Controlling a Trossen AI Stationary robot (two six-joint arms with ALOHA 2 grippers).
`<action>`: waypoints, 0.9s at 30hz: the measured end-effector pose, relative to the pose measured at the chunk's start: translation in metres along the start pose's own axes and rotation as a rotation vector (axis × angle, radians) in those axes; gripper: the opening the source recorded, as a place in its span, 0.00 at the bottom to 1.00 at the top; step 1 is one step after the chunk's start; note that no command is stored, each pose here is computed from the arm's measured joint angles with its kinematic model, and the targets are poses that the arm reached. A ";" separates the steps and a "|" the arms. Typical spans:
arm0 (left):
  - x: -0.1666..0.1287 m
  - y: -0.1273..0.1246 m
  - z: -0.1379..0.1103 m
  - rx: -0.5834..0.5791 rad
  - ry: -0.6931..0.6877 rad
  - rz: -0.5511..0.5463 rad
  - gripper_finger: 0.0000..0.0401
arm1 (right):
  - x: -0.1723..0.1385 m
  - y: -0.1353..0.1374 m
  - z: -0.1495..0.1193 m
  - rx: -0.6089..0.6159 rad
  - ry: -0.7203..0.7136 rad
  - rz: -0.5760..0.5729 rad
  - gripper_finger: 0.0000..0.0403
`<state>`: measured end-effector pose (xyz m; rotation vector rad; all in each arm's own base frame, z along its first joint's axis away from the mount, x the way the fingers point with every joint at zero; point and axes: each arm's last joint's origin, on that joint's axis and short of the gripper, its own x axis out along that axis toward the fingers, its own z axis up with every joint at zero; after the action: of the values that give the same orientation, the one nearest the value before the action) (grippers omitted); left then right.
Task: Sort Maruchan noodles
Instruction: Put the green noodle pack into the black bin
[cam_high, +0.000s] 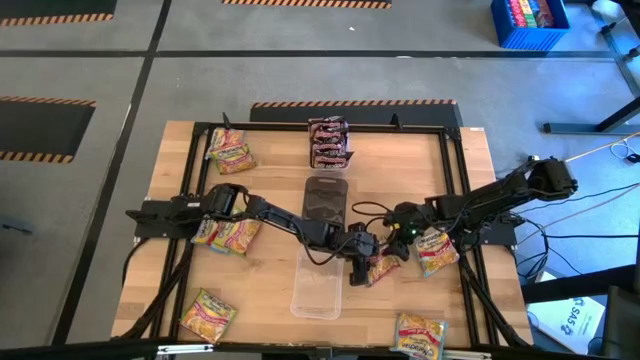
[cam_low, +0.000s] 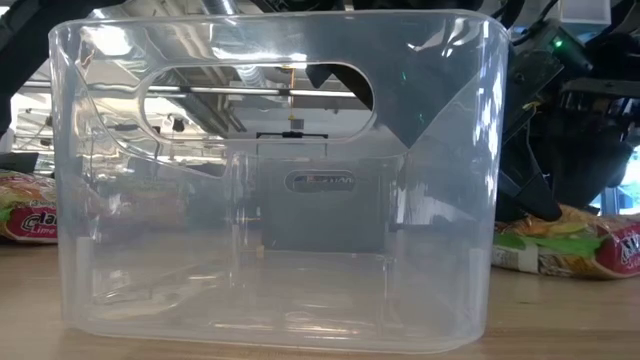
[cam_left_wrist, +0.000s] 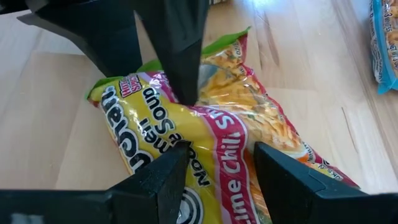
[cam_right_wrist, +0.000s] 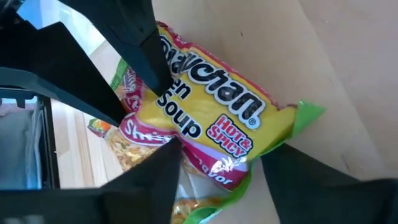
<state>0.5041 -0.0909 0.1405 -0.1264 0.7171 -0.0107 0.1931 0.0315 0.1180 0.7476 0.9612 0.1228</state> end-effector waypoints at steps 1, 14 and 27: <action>0.000 0.000 0.000 0.000 0.000 0.000 0.45 | 0.000 0.000 0.000 -0.004 0.003 -0.001 0.41; -0.006 -0.006 0.002 0.014 0.012 -0.033 0.45 | 0.000 0.001 -0.003 -0.048 0.063 0.046 0.11; -0.042 -0.018 0.021 0.056 0.020 -0.046 0.45 | 0.000 0.000 -0.001 -0.164 0.012 -0.002 0.00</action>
<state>0.4866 -0.1039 0.1861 -0.0895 0.7328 -0.0764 0.1924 0.0318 0.1183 0.5959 0.9513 0.2021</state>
